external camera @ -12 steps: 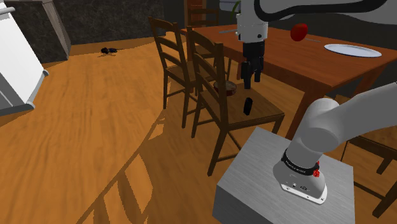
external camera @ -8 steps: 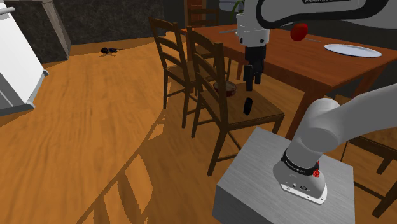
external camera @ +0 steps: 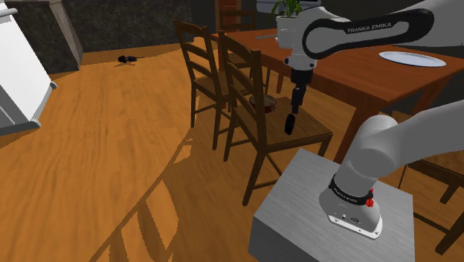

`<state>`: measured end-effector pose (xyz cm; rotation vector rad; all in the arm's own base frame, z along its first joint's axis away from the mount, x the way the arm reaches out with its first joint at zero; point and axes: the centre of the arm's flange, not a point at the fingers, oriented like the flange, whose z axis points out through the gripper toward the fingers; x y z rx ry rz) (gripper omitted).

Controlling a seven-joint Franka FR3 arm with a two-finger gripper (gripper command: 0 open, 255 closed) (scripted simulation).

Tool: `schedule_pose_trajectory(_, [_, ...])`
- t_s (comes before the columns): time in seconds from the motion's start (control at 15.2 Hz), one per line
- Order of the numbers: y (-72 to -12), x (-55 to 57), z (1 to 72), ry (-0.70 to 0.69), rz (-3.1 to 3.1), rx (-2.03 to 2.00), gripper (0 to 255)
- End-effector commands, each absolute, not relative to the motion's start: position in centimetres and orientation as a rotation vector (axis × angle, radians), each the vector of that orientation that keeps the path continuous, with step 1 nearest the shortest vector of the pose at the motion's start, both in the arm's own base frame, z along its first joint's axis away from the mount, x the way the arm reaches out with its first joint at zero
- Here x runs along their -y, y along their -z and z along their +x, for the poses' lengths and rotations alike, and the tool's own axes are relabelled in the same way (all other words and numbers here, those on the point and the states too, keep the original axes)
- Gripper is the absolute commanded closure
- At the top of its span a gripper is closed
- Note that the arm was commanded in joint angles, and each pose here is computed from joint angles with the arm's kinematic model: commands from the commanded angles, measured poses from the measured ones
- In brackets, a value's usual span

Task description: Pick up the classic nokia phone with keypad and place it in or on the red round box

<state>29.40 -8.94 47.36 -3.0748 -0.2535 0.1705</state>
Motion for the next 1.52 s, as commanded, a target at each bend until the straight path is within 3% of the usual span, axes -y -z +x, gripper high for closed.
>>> schedule_pose_trajectory(0.0, [-45.4, 11.2, 30.0, -0.132, -3.073, 0.325, 0])
schedule_pose_trajectory(0.53, [-39.1, 18.1, 32.2, -0.001, -3.046, 0.572, 0])
schedule_pose_trajectory(1.45, [-35.1, 17.9, 32.2, -0.001, -3.046, 0.572, 0])
